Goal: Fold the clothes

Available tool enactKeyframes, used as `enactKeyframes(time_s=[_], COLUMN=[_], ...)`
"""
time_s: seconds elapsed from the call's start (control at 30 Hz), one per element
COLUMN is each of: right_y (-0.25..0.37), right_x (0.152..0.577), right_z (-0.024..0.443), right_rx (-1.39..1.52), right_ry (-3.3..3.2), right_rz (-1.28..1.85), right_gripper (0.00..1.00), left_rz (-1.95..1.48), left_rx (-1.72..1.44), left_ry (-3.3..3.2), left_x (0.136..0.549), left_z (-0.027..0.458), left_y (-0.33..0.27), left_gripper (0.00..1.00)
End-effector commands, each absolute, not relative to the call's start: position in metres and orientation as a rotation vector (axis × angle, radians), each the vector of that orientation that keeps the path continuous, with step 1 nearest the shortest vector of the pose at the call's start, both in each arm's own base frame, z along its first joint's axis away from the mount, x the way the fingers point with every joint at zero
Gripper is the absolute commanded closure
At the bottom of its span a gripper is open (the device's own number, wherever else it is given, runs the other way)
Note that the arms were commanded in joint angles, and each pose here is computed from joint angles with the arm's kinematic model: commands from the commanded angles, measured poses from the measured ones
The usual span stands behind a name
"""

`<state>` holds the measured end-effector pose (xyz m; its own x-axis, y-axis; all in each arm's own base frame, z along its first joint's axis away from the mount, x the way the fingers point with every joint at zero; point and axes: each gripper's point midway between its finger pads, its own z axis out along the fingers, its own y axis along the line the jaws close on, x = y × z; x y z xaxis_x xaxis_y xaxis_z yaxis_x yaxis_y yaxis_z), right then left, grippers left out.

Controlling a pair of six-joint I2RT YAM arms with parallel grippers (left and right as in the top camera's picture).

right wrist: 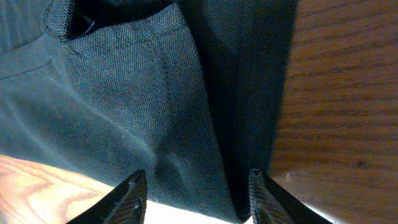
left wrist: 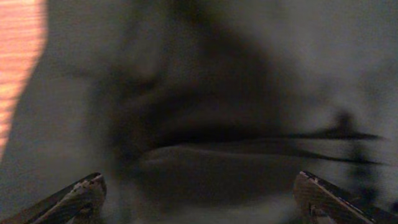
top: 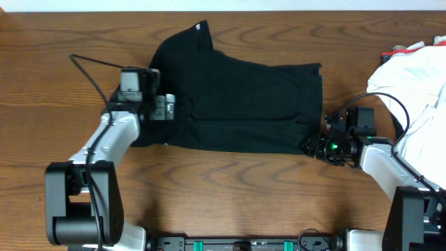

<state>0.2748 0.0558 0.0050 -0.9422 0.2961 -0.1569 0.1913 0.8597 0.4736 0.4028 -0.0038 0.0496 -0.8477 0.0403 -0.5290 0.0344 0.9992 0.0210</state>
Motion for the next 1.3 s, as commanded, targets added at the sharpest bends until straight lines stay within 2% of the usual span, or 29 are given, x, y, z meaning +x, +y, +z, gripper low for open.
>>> enactKeyframes(time_s=[0.0, 0.33, 0.5, 0.53, 0.57, 1.27], right_y=[0.042, 0.042, 0.042, 0.042, 0.042, 0.042], right_x=[0.262, 0.261, 0.261, 0.261, 0.261, 0.263], right_z=[-0.013, -0.013, -0.013, -0.013, -0.013, -0.013], right_rx=[0.425, 0.426, 0.426, 0.426, 0.427, 0.424], right_ry=[2.869, 2.872, 2.872, 2.872, 2.873, 2.866], right_rz=[0.576, 0.576, 0.576, 0.576, 0.576, 0.576], right_gripper=[0.48, 0.48, 0.48, 0.48, 0.48, 0.47], left_rz=[0.028, -0.042, -0.016, -0.015, -0.013, 0.119], left_rx=[-0.026, -0.002, 0.055, 0.054, 0.054, 0.095], left_ry=[2.577, 2.640, 2.593, 2.582, 2.570, 2.429], left_x=[0.408, 0.403, 0.413, 0.415, 0.417, 0.449], left_z=[0.052, 0.027, 0.033, 0.034, 0.036, 0.062], left_y=[0.013, 0.011, 0.012, 0.013, 0.013, 0.027], left_gripper=[0.05, 0.50, 0.79, 0.91, 0.94, 0.94])
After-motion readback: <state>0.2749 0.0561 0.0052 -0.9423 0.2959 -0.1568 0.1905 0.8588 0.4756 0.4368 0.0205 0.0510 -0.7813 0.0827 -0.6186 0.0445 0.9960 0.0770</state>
